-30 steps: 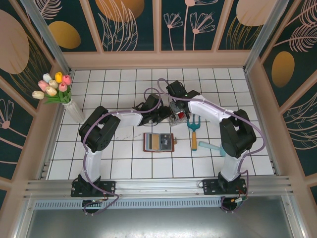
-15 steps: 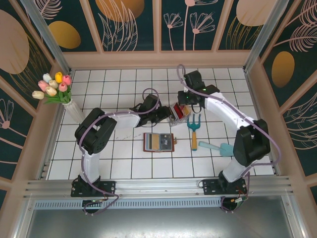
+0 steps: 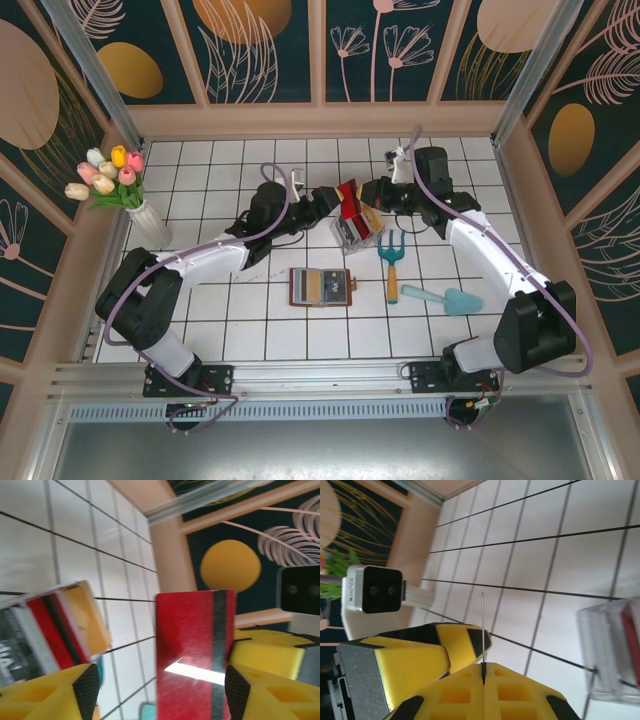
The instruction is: Put the credit cards into the card holder
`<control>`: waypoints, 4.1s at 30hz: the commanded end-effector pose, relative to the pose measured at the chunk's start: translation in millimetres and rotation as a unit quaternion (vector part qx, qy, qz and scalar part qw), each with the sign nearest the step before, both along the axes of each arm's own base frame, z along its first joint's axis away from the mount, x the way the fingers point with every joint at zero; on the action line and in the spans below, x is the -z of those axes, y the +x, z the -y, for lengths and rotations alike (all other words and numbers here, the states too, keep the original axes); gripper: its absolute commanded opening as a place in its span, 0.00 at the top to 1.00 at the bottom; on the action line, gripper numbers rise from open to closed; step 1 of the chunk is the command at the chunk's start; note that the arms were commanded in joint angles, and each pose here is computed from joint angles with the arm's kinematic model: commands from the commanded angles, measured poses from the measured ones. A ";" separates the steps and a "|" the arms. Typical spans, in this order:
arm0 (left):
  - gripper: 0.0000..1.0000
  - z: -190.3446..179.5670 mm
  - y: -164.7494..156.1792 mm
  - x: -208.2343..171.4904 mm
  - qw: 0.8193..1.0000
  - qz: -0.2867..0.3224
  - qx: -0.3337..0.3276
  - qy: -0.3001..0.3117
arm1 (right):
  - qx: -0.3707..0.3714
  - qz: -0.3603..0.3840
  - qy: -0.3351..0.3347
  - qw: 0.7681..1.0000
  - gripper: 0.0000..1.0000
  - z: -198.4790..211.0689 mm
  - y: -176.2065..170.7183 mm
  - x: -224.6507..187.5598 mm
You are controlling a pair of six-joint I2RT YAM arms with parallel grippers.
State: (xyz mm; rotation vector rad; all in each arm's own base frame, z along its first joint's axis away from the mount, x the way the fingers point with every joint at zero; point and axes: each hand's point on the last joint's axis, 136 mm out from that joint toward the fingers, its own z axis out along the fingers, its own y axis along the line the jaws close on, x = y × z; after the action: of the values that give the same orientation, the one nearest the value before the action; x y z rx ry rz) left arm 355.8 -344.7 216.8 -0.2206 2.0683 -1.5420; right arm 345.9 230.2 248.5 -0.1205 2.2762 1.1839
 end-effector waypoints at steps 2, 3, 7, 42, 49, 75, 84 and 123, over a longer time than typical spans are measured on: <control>0.34 10.7 -8.4 -30.5 0.997 0.030 0.042 -0.059 | -0.033 0.008 0.072 0.997 1.00 -8.8 -10.2 -24.6; 0.38 10.8 -8.4 -31.8 0.997 0.031 0.043 -0.062 | -0.034 0.007 0.077 0.996 1.00 -9.0 -10.6 -24.9; 0.58 9.9 -10.2 -33.6 0.996 0.030 0.043 -0.072 | -0.027 0.001 0.075 0.997 1.00 -5.2 -8.8 -19.8; 0.36 -85.7 -58.3 111.3 0.964 -0.125 -0.057 0.227 | 0.016 -0.050 -0.106 0.993 1.00 -4.2 -63.9 79.3; 0.32 -124.5 -98.3 158.0 0.940 -0.173 -0.064 0.287 | 0.066 -0.087 -0.205 0.973 1.00 -5.0 -97.7 139.3; 0.76 -100.2 -118.0 190.0 0.944 -0.200 0.022 0.261 | 0.060 -0.142 -0.230 0.961 1.00 -4.4 -112.2 193.9; 0.90 -98.3 -118.6 193.0 0.944 -0.200 0.028 0.262 | 0.059 -0.133 -0.193 0.970 1.00 -15.0 -107.4 178.8; 0.97 -88.4 -114.6 190.4 0.947 -0.196 0.032 0.252 | 0.033 -0.134 -0.157 0.978 0.99 -29.9 -103.1 155.8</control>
State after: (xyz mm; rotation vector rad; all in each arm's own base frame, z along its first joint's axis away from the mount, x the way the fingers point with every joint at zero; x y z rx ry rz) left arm 240.9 -250.0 25.3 -0.3018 2.7280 -0.9784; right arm 236.8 260.6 83.6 0.0083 2.6848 0.8693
